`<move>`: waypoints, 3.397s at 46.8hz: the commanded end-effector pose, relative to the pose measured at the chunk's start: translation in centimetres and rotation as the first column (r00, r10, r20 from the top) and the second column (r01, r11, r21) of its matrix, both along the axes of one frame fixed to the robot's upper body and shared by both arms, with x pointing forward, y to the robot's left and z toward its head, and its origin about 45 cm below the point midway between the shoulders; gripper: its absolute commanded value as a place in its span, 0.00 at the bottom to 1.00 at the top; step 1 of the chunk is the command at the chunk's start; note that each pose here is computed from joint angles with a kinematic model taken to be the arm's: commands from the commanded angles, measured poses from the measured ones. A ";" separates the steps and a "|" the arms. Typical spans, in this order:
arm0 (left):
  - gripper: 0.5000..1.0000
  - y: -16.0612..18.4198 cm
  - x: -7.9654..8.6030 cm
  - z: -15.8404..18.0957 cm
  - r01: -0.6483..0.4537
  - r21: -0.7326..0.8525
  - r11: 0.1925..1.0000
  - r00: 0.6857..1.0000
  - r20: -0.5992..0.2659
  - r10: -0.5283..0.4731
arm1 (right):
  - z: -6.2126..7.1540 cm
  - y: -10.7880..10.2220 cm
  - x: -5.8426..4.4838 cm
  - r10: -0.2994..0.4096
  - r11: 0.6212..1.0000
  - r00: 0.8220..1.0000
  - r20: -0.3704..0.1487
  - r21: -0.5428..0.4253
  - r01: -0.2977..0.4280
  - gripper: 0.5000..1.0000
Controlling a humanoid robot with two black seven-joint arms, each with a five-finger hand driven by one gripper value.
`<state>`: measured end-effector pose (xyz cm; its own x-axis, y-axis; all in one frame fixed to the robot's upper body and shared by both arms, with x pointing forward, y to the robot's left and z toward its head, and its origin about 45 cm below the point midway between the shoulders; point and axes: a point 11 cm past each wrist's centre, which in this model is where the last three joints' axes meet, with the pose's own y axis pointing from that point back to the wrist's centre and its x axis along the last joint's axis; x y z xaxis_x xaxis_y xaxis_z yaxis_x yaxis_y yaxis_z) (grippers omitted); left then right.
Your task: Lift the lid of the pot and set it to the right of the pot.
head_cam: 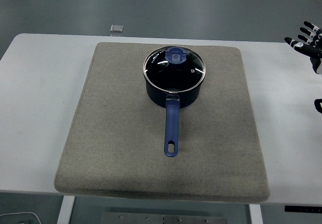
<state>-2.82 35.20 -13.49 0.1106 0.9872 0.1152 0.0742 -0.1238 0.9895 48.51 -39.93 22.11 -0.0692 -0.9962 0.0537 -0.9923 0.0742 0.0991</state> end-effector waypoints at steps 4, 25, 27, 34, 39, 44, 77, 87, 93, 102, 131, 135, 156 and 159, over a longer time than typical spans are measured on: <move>1.00 0.1 0.4 0.0 0.007 0.003 1.000 1.000 0.006 -0.007 | 0.6 -0.2 0.2 -0.006 1.000 1.000 0.012 0.003 0.006 0.84; 1.00 0.1 0.5 0.0 0.003 0.003 1.000 1.000 0.008 -0.003 | 1.2 -0.3 0.4 -0.007 1.000 1.000 0.023 -0.001 0.007 0.84; 1.00 0.0 0.5 0.0 0.001 0.001 1.000 1.000 0.007 -0.001 | 1.2 -0.4 0.4 -0.008 1.000 1.000 0.023 -0.002 0.009 0.84; 1.00 0.1 0.4 0.0 0.003 0.003 1.000 1.000 0.007 -0.003 | 1.2 -0.4 0.4 -0.006 1.000 1.000 0.025 -0.001 0.006 0.84; 1.00 0.0 0.4 0.0 0.003 0.001 1.000 1.000 0.007 -0.003 | 1.2 -0.3 0.4 -0.004 1.000 1.000 0.024 -0.002 0.004 0.84; 1.00 0.0 0.4 0.0 0.003 0.001 1.000 1.000 0.007 -0.003 | 1.1 -0.3 0.4 -0.001 1.000 1.000 0.022 -0.001 0.001 0.84; 1.00 0.0 0.5 0.0 0.001 0.000 1.000 1.000 0.007 -0.001 | 12.0 0.7 3.1 0.271 0.958 0.952 0.146 -0.135 -0.252 0.84; 1.00 0.0 0.5 0.0 0.003 0.000 1.000 1.000 0.007 -0.003 | 15.4 2.4 3.7 0.384 0.905 0.913 0.138 -0.252 -0.343 0.84; 1.00 0.0 0.5 0.0 0.001 0.000 1.000 1.000 0.007 -0.001 | 16.7 3.7 3.8 0.466 0.857 0.875 0.130 -0.315 -0.409 0.84; 1.00 -0.1 0.5 0.0 0.001 -0.002 1.000 1.000 0.007 -0.001 | 19.2 7.1 3.0 0.645 0.707 0.752 0.133 -0.478 -0.522 0.84; 1.00 -0.2 0.5 0.0 0.003 -0.005 1.000 1.000 0.007 -0.003 | 19.3 17.5 -1.2 0.893 0.233 0.434 -0.120 -0.701 -0.674 0.84; 1.00 -0.2 0.5 0.0 0.001 -0.005 1.000 1.000 0.007 -0.001 | 19.4 18.7 -1.7 0.906 0.170 0.395 -0.152 -0.725 -0.668 0.84; 1.00 -0.1 0.5 0.0 0.001 -0.002 1.000 1.000 0.007 -0.001 | 19.7 22.3 -2.4 0.918 0.018 0.326 -0.225 -0.799 -0.602 0.84; 1.00 -0.2 0.5 0.0 0.001 -0.005 1.000 1.000 0.007 -0.001 | 19.1 22.6 -2.7 0.914 -0.022 0.320 -0.250 -0.817 -0.577 0.84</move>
